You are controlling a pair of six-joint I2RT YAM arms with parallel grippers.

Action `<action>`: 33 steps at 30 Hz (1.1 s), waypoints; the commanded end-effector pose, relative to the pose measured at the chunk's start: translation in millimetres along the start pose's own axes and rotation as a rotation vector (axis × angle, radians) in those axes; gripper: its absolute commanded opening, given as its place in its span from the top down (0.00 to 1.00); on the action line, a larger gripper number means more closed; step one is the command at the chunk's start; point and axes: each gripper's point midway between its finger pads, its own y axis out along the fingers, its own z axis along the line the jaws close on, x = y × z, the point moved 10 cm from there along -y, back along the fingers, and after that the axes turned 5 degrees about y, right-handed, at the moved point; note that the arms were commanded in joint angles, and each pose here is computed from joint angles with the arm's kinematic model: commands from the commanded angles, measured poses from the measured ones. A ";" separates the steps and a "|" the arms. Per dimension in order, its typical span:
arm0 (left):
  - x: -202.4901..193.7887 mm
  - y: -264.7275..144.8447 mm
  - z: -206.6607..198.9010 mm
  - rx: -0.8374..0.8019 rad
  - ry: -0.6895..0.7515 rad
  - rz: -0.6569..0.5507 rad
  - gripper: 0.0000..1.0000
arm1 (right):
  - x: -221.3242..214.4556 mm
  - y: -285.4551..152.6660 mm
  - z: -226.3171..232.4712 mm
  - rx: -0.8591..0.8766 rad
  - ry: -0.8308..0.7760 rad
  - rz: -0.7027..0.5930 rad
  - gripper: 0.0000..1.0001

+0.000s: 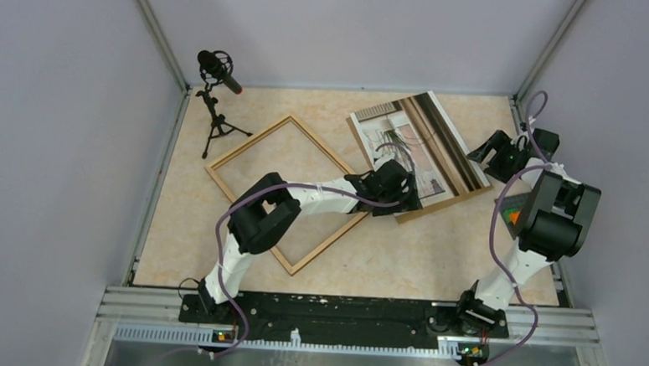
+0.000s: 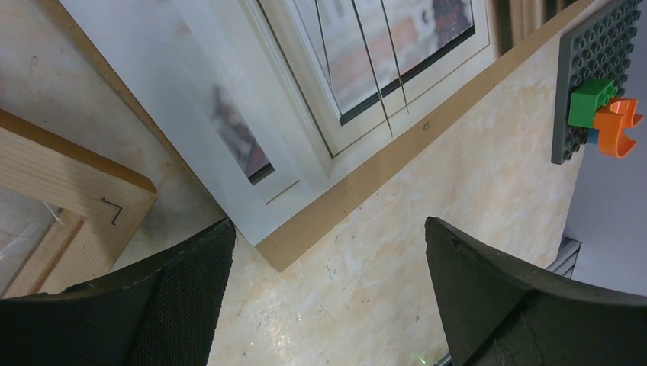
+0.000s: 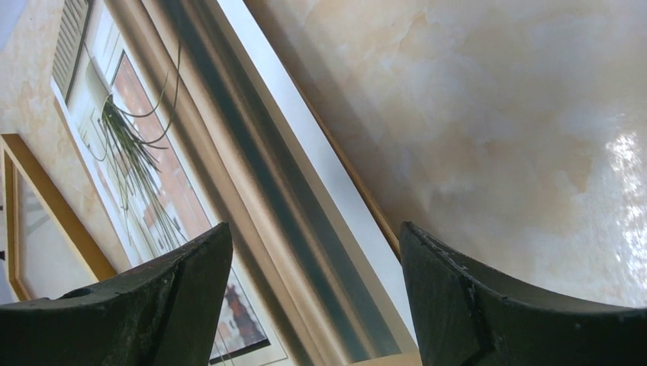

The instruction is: Put the photo into the frame

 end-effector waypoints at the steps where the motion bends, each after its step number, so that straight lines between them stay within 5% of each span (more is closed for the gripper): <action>1: -17.0 13.8 18.4 0.054 0.000 0.064 0.02 | -16.1 -23.1 24.7 0.062 0.046 0.070 0.22; 10: -13.6 6.4 16.2 0.042 0.061 0.049 0.02 | -31.1 -43.6 37.4 0.092 0.038 0.038 0.22; 16: -13.4 4.4 20.8 -0.008 0.083 0.075 0.02 | -38.4 -83.3 75.1 0.284 0.019 0.003 0.22; 25: -13.3 -29.8 21.0 -0.110 0.175 0.053 0.02 | -28.0 -102.3 39.6 -0.302 0.034 -0.261 0.10; 33: -0.4 -67.7 5.3 -0.215 0.246 -0.012 0.02 | -37.1 -76.0 24.3 -0.086 0.138 -0.097 0.12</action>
